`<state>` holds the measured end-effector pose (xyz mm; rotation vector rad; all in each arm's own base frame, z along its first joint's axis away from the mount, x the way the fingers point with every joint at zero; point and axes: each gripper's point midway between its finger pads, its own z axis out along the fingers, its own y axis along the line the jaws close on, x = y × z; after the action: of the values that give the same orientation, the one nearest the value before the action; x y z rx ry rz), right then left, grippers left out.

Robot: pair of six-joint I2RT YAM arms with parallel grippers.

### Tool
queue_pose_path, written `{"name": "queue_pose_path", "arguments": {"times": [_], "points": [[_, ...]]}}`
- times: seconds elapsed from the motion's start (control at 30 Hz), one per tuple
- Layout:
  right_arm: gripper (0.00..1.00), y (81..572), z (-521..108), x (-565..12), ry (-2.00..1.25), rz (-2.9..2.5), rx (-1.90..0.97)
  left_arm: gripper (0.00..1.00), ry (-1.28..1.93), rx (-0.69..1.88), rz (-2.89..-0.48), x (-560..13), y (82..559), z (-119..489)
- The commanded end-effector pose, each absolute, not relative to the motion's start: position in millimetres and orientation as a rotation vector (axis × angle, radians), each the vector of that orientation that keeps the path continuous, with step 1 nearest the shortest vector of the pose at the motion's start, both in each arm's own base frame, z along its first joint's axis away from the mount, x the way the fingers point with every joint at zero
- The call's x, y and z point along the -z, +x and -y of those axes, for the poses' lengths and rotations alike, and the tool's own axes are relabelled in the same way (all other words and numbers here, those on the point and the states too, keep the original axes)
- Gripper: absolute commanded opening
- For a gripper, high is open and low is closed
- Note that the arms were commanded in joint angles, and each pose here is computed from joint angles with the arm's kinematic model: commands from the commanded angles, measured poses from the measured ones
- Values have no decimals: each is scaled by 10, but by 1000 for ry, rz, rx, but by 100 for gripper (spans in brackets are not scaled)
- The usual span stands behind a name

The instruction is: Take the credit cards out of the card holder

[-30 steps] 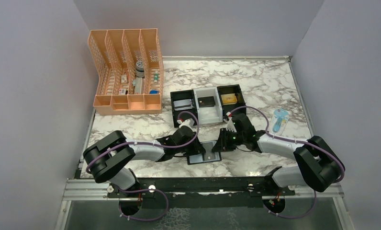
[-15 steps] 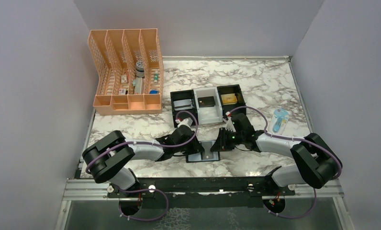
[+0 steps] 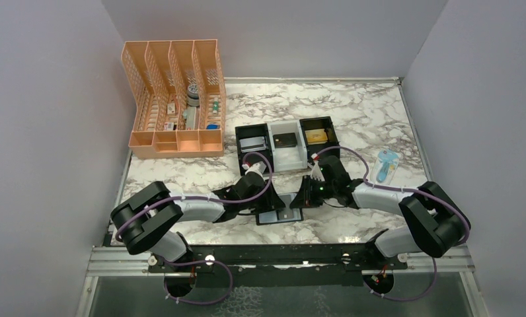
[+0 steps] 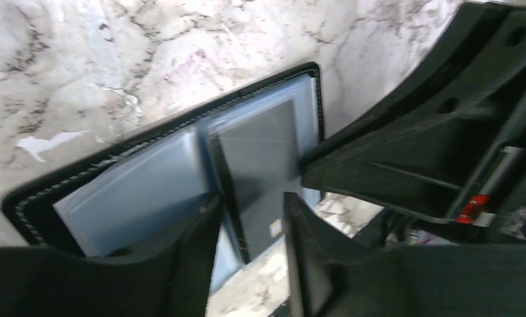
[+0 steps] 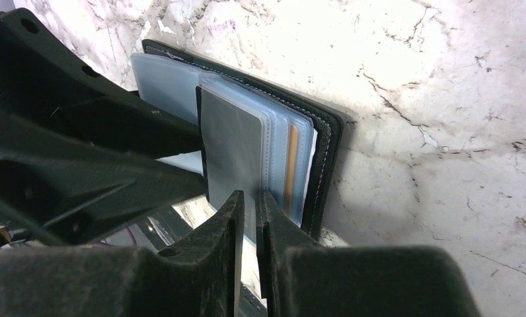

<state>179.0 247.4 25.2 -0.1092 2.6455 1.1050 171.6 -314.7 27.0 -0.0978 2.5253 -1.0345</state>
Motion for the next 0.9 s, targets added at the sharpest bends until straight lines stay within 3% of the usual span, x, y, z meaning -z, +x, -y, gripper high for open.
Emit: {"name": "queue_pose_path", "arguments": {"times": [0.0, 0.5, 0.87], "points": [[14, 1745, -2244, 71, -47, -2744, -903, 46, -93, 999, -2570, -204, 1621, 3037], [14, 1707, -2228, 86, -17, -2739, -916, 0, -121, 996, -2558, -211, 1647, 3028], [14, 1773, -2217, 33, -68, -2719, -880, 0, -142, 943, -2568, -169, 1644, 2928]]}}
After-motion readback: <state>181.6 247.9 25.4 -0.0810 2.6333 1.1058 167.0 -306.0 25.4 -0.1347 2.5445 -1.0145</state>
